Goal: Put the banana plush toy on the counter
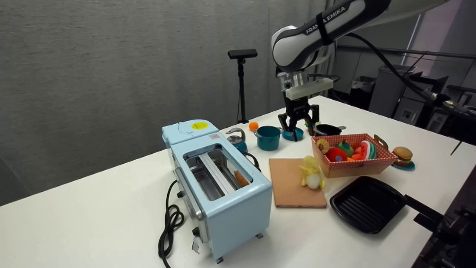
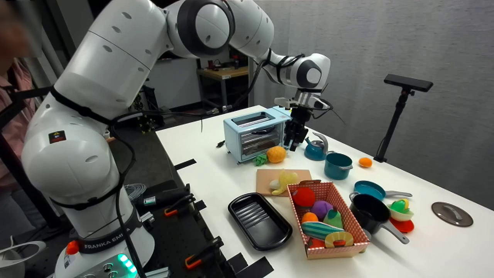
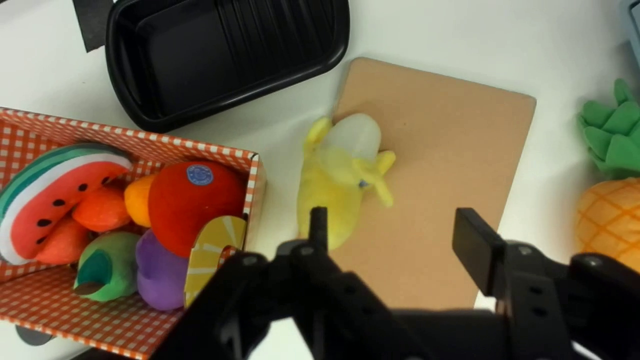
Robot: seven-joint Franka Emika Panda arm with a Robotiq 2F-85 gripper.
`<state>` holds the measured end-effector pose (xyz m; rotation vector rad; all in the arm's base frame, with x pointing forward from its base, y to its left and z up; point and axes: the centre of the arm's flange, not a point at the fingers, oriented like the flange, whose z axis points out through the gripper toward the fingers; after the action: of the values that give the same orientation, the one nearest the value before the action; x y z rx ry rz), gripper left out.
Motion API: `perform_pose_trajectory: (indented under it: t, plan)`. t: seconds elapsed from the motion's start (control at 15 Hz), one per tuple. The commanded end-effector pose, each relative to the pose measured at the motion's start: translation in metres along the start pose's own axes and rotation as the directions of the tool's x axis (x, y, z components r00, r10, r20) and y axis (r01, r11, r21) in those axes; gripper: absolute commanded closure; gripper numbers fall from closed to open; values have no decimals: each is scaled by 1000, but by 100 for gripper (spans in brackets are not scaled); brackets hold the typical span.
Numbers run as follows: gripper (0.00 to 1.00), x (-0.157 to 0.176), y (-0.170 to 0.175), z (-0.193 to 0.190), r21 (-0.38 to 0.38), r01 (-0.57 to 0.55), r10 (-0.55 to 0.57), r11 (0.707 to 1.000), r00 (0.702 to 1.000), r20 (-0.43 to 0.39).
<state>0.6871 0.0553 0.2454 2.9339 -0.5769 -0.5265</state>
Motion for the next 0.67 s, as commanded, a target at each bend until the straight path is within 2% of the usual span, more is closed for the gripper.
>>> perform_pose_trajectory:
  t: [0.0, 0.07, 0.4, 0.47, 0.6]
  plan:
    - [3, 4, -4, -9, -28, -9, 10, 1000, 1000, 18]
    - [0, 2, -5, -9, -29, -9, 10, 1000, 1000, 24]
    - [0, -11, -7, -14, -6, -16, 16, 1000, 996, 89]
    - [0, -9, -3, -2, -16, 6, -5, 1000, 999, 54]
    - [0, -12, -5, -4, -17, 8, -7, 1000, 998, 65]
